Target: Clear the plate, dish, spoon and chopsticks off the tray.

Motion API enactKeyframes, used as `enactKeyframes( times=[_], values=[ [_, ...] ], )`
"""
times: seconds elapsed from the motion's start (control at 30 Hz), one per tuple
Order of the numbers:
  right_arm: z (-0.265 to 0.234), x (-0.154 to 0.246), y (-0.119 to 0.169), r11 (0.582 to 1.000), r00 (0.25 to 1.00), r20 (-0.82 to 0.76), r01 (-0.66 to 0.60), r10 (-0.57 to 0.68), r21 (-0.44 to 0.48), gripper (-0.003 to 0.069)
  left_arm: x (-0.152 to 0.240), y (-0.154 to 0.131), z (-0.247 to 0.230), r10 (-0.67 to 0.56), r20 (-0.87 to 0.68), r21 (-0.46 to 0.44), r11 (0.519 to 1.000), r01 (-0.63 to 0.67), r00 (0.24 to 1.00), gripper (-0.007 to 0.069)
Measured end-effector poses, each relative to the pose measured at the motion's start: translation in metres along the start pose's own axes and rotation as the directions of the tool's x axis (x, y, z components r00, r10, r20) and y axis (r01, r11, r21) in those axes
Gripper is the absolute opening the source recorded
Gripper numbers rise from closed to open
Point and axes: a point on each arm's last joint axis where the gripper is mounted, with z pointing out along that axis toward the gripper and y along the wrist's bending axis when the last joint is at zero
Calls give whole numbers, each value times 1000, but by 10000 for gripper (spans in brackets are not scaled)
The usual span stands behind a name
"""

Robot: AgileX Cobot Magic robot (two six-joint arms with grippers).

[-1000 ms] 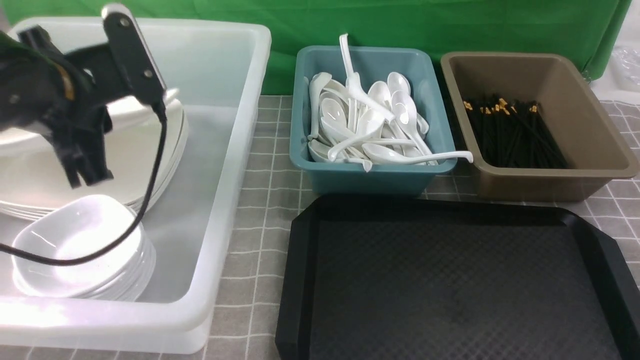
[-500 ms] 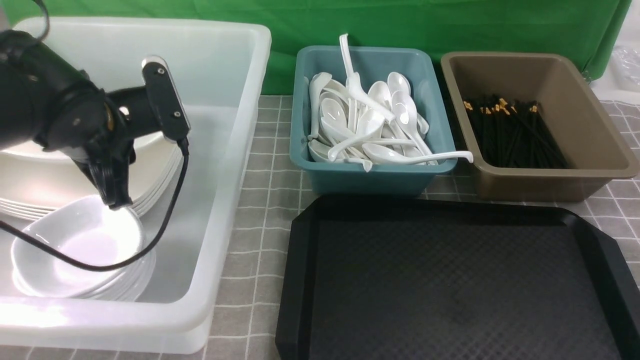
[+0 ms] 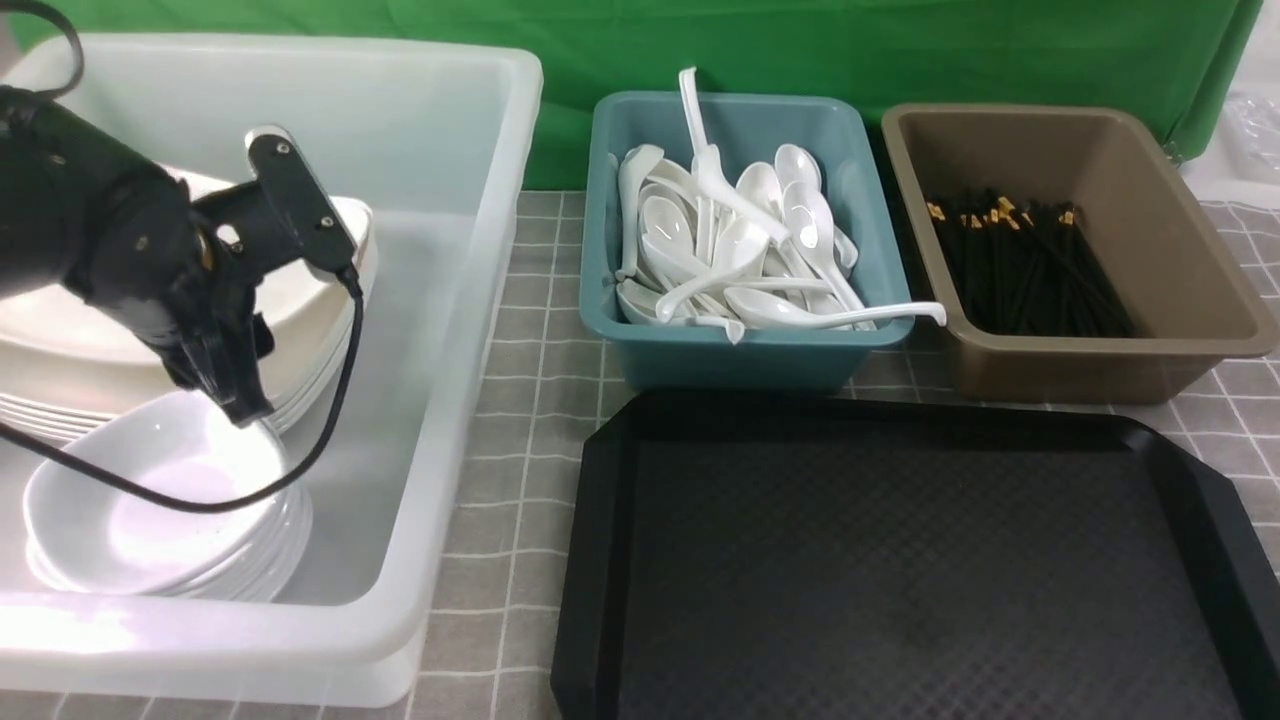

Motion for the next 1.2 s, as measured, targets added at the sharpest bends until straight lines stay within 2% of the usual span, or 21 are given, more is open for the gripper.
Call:
enactKeyframes(
  times=[0.2, 0.3, 0.47, 0.57, 0.63, 0.67, 0.77, 0.8, 0.87, 0.93, 0.97, 1.03, 1.2],
  values=[
    [0, 1, 2, 1000, 1000, -12, -13, 13, -17, 91, -1, -1, 0, -31, 12, 17, 999, 30, 999, 479],
    [0, 2, 2, 1000, 1000, -17, -18, 17, -24, 91, -3, -1, -5, -64, 37, 21, 998, 63, 997, 495],
    [0, 2, 3, 999, 1000, -27, -16, 15, -33, 91, -9, 7, -43, -213, 196, 16, 977, 214, 957, 494],
    [0, 3, 3, 999, 1000, -29, -11, 10, -35, 91, -10, 13, -103, -395, 382, 91, 916, 391, 835, 446],
    [0, 3, 3, 999, 999, -31, -9, 8, -35, 91, -5, 13, -145, -486, 492, 145, 864, 483, 722, 361],
    [0, 3, 3, 999, 999, -32, -9, 8, -34, 91, -2, 12, -162, -507, 534, 170, 848, 501, 677, 316],
    [0, 3, 3, 999, 999, -34, -9, 8, -33, 91, 20, -5, -220, -521, 669, 234, 825, 515, 530, 102],
    [0, 3, 3, 999, 999, -33, -9, 8, -33, 91, 22, -6, -223, -514, 679, 231, 827, 513, 523, 83],
    [0, 3, 3, 999, 999, -34, -9, 8, -33, 91, 49, -35, -252, -498, 766, 262, 819, 511, 406, 21],
    [0, 3, 3, 999, 999, -34, -9, 8, -33, 91, 58, -46, -259, -482, 800, 266, 819, 508, 358, 12],
    [0, 3, 3, 999, 999, -34, -9, 8, -33, 91, 72, -64, -266, -462, 833, 272, 822, 501, 306, 8],
    [0, 3, 3, 999, 999, -34, -9, 8, -33, 91, 89, -85, -265, -443, 859, 280, 825, 490, 255, 5],
    [0, 3, 3, 999, 999, -34, -9, 8, -33, 34, 118, -119, -253, -416, 887, 279, 827, 488, 200, 5]
  ],
)
